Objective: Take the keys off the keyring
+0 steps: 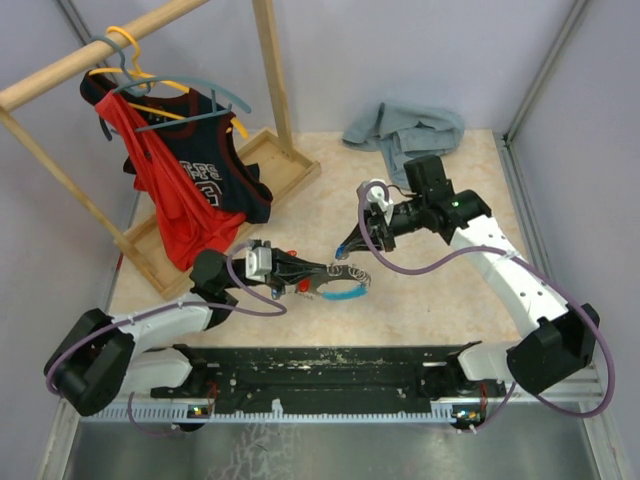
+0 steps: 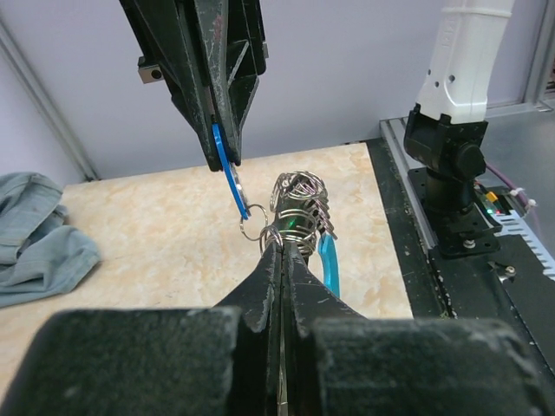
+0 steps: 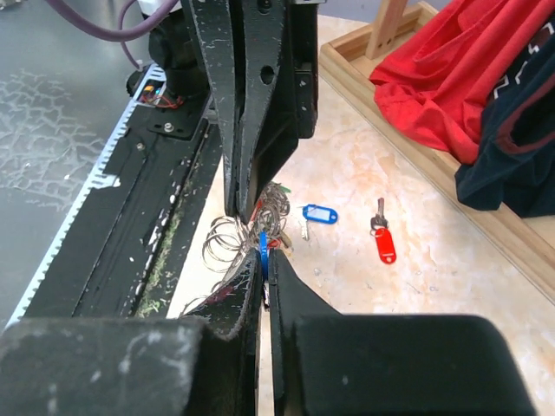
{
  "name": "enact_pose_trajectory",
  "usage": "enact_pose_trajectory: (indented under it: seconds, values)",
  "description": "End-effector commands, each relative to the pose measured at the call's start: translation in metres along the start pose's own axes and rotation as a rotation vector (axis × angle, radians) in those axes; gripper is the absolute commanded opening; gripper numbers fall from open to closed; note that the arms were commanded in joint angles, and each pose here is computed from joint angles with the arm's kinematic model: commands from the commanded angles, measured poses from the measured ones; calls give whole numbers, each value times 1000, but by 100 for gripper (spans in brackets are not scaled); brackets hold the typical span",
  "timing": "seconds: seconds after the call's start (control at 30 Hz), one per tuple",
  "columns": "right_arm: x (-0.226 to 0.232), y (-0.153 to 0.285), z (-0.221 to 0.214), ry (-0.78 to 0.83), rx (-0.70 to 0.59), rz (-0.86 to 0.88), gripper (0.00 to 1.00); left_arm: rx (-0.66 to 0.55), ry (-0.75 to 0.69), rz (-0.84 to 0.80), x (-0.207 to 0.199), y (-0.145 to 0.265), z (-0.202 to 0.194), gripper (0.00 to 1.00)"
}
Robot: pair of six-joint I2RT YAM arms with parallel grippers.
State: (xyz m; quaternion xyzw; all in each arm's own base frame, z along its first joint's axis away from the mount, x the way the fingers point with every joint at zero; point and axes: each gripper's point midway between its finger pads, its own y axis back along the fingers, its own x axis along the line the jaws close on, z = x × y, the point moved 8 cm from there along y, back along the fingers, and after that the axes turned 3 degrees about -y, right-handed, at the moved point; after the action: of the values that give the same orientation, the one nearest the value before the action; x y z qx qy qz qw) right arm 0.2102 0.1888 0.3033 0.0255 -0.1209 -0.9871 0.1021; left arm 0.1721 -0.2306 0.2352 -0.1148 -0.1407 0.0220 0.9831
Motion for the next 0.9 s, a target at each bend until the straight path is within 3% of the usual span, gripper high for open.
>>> enact_pose_trajectory:
  seconds: [0.0,0.27,0.4,0.63,0.87]
  values:
    - [-1,10,12,95,-33,-33,0,-84,-109,53,4,5,17,0]
    - [5,9,22,89,-95,20,0,-87,-66,80,7,4,8,1]
    - [9,10,29,95,-113,35,0,-75,-33,64,7,2,1,18]
    - [10,11,28,98,-102,25,0,-62,-56,116,13,4,8,33]
    - [10,12,28,106,-93,21,0,-10,-10,105,25,-7,17,35]
